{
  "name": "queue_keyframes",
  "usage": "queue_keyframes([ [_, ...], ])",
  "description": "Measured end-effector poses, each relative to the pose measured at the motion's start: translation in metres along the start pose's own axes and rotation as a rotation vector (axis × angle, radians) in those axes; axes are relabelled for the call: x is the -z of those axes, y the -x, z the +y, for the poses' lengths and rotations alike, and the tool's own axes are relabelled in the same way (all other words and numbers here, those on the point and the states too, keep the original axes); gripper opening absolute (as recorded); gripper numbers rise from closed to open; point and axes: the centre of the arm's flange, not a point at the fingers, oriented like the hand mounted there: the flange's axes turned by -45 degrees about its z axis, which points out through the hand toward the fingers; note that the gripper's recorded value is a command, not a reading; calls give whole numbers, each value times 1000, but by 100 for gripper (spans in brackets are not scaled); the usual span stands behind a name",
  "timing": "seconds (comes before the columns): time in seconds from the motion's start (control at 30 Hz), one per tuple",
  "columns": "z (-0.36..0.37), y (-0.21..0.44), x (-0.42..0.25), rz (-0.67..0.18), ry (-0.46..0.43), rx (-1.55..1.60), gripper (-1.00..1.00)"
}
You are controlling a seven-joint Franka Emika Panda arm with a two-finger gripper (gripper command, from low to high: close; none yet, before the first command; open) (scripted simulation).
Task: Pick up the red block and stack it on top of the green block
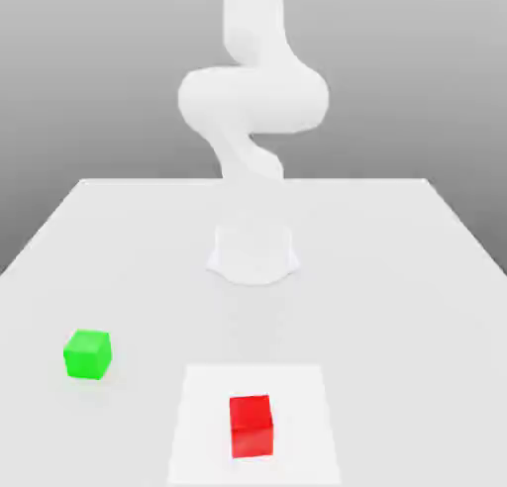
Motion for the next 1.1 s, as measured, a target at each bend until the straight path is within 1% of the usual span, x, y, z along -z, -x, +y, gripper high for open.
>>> queue_keyframes([
  [0.17,2,23,-110,-162,-9,20,0],
  [0.33,2,68,-207,-319,-17,41,0],
  [0.53,3,146,-303,-507,-24,66,0],
  [0.73,5,244,-373,-692,-28,93,0],
  [0.8,6,265,-392,-714,-28,96,0],
  [0.9,6,290,-418,-720,-28,97,0],
  [0.93,6,297,-426,-720,-28,97,-100],
  [1.1,6,297,-426,-721,-28,98,-100],
])
